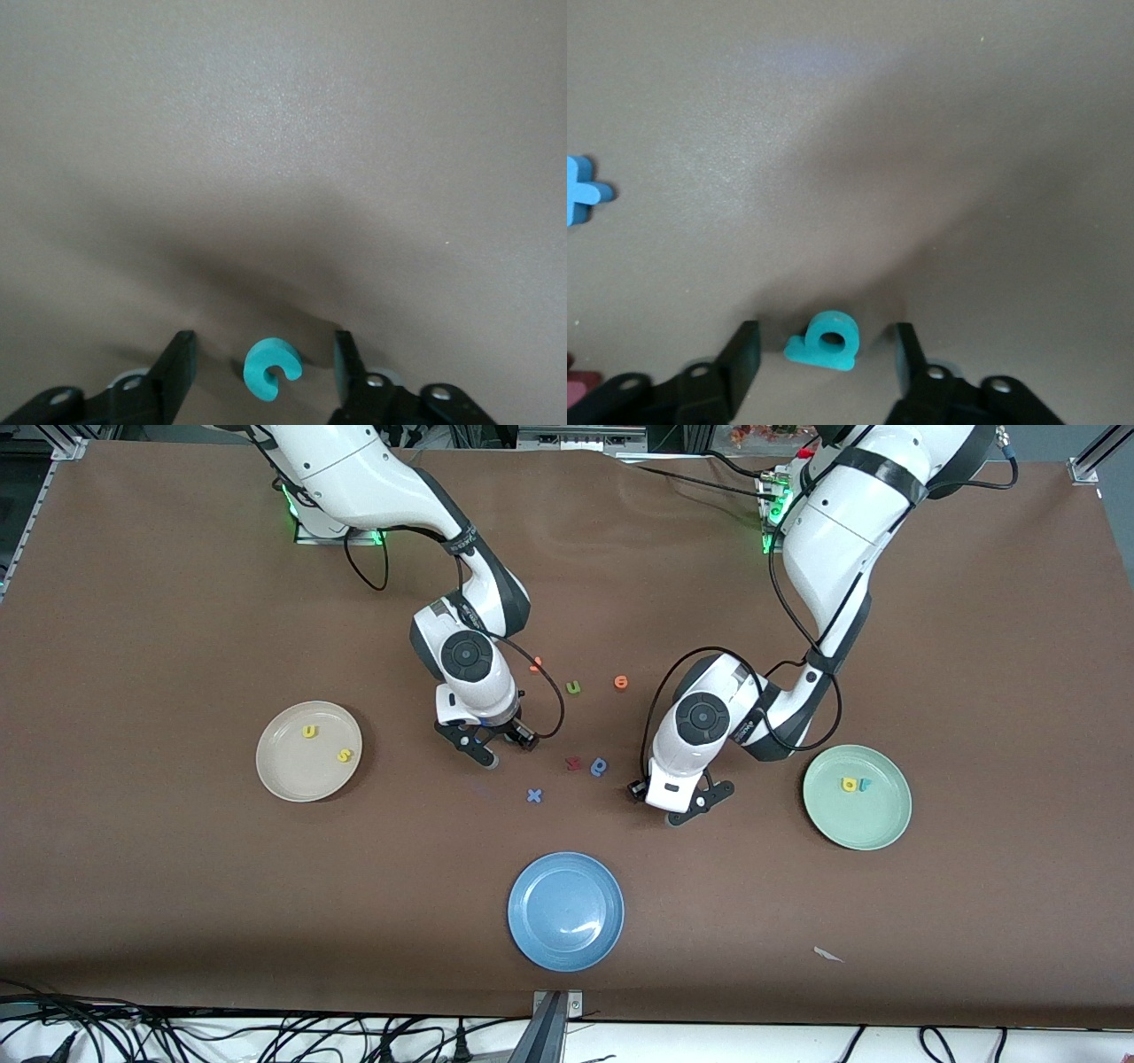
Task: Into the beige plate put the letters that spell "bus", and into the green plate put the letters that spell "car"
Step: 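Grasp the teal letter with the right gripper and teal c with the left, then place the teal letter on the beige plate, the c on the green plate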
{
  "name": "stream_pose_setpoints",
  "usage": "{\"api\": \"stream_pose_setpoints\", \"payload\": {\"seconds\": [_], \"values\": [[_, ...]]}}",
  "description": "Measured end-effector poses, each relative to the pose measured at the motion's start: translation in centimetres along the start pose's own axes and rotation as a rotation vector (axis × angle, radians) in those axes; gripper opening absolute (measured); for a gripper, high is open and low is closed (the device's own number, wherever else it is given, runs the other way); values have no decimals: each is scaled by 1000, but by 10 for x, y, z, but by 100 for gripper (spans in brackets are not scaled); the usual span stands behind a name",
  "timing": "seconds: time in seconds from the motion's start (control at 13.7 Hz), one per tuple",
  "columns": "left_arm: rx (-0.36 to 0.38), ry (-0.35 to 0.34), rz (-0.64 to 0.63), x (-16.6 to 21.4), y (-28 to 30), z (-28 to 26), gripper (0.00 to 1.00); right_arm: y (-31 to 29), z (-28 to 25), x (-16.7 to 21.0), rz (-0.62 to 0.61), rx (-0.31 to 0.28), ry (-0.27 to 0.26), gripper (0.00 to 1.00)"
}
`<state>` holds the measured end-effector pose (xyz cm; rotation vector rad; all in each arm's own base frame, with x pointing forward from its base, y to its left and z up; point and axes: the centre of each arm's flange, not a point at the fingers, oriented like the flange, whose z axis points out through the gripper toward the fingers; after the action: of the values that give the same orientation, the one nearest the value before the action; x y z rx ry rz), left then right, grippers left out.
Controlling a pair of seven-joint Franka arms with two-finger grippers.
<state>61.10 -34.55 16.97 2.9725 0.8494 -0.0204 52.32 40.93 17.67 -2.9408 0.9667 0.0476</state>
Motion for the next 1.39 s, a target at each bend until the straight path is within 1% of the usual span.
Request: {"api": "stream_pose_setpoints", "payload": {"seconds": [0.07,0.15,0.22,0.29,0.37,0.44,0.51,0.58,0.66,0.88,0.95,1.02,1.17,1.32,1.39], "values": [[0,0,-6,0,0,0,67,0,0,0,-1,0,0,66],[3,-1,-8,0,0,-1,59,0,0,0,-1,0,0,60],[4,-1,-8,-1,1,-1,56,0,1,0,-1,-1,0,54],[4,-1,-9,-1,1,-1,54,0,1,0,-2,-1,1,54],[5,-1,-10,-1,1,-2,47,0,1,0,-3,-1,2,50],[3,0,-11,0,1,-3,38,0,1,0,-3,-1,3,50],[3,0,-15,-1,1,-3,38,0,0,0,-5,-2,4,44],[2,1,-20,0,2,-4,33,0,-1,0,-6,-1,5,36],[-1,3,-24,0,3,-5,30,0,-1,0,-7,-1,5,36],[8,0,-26,0,2,-4,29,-2,-3,1,-10,5,10,36],[25,-5,-29,2,1,-5,29,-3,-7,6,-14,12,19,36],[56,-11,-30,10,-4,-8,29,-4,-14,15,-27,16,31,36],[122,-29,2,47,-25,-28,29,2,-37,41,-87,-11,50,36],[168,-54,67,99,-62,-63,29,20,-62,74,-184,-77,52,36],[196,-80,121,124,-88,-79,29,32,-73,93,-241,-112,47,36]]}}
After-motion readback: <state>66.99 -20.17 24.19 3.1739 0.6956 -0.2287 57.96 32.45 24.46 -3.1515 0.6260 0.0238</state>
